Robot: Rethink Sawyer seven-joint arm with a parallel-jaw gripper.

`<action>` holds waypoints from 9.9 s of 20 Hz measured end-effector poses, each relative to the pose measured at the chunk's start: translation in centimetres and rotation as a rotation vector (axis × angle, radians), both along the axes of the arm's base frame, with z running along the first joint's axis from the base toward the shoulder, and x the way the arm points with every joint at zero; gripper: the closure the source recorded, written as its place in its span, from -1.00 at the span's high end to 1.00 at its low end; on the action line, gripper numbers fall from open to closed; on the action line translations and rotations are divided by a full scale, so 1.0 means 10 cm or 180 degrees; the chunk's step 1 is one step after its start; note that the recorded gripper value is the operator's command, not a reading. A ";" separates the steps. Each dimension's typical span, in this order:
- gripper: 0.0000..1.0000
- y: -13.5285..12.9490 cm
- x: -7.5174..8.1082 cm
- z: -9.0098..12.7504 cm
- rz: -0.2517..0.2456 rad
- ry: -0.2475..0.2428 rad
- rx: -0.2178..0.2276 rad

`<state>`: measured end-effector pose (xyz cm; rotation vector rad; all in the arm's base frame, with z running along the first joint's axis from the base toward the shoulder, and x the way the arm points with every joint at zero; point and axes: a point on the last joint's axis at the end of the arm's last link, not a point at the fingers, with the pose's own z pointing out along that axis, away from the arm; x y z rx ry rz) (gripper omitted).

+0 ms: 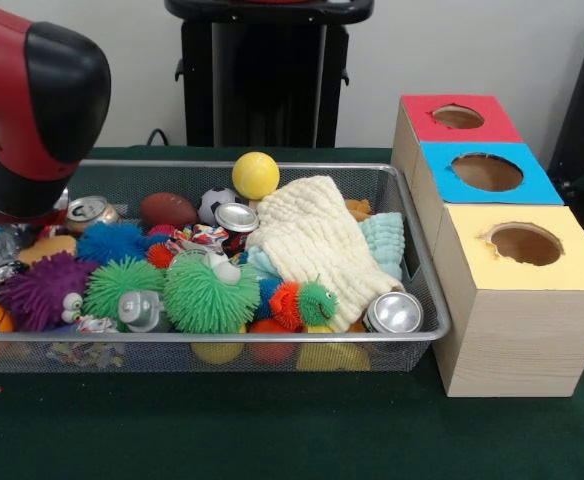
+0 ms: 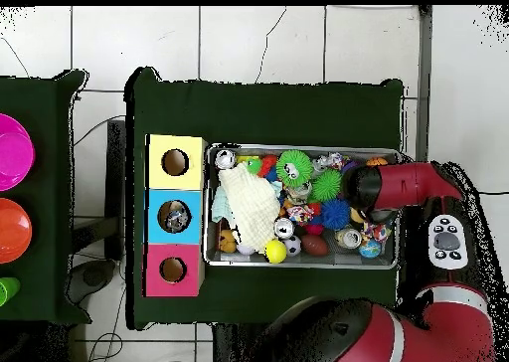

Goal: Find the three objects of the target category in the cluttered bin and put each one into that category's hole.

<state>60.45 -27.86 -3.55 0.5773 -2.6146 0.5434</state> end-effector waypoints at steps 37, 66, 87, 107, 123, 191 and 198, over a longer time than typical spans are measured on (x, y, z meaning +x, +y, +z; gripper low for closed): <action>1.00 -0.33 -0.01 -0.03 -0.0829 -0.0163 0.0607; 1.00 -0.48 -0.22 0.10 -0.0937 -0.0801 0.1140; 1.00 -0.69 -0.19 0.12 -0.1080 -0.1839 0.1833; 1.00 0.10 0.07 -0.30 -0.0178 -0.1006 0.1348; 1.00 0.34 0.10 -0.33 0.0480 -0.0264 0.0493; 1.00 0.05 -0.63 -0.01 0.0275 0.0080 0.0146; 1.00 0.03 -0.64 -0.04 0.0212 0.0068 0.0178</action>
